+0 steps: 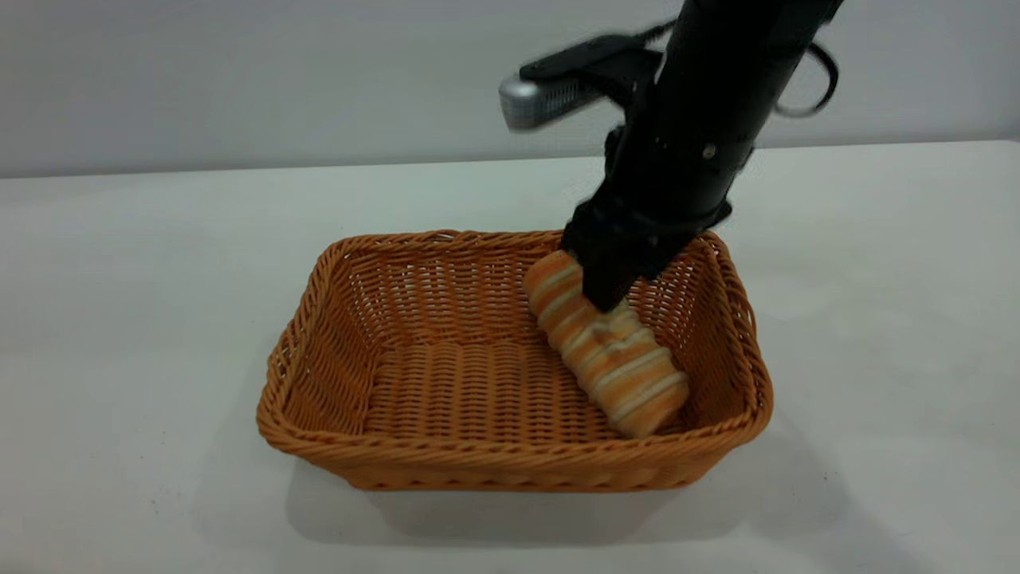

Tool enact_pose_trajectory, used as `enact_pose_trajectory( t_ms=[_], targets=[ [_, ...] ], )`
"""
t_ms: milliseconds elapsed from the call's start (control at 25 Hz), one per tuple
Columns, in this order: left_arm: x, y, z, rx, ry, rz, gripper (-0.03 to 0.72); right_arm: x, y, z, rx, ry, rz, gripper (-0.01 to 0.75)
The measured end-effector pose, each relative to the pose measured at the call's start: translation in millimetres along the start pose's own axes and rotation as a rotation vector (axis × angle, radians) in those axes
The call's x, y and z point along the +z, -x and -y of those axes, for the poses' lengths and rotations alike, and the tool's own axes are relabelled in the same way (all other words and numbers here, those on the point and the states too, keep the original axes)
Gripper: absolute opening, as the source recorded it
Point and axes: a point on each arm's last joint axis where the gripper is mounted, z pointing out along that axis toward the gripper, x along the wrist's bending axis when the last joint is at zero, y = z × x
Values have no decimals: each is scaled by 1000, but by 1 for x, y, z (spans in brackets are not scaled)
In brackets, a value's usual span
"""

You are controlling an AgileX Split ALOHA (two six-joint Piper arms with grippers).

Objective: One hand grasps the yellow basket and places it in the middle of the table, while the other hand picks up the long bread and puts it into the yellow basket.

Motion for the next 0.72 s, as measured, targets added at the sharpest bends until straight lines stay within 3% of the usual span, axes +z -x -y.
enact_pose_trajectory(
  t_ms=[240, 520, 720],
  targets=[
    [2, 0, 31, 0, 25, -8, 586, -52, 0, -13, -61, 85, 46, 477],
    [0, 1, 71, 8, 44, -18, 586, -107, 0, -10, -48, 87, 107, 438],
    [-13, 2, 90, 16, 119, -24, 586, -149, 2, -4, -27, 101, 186, 413]
  ],
)
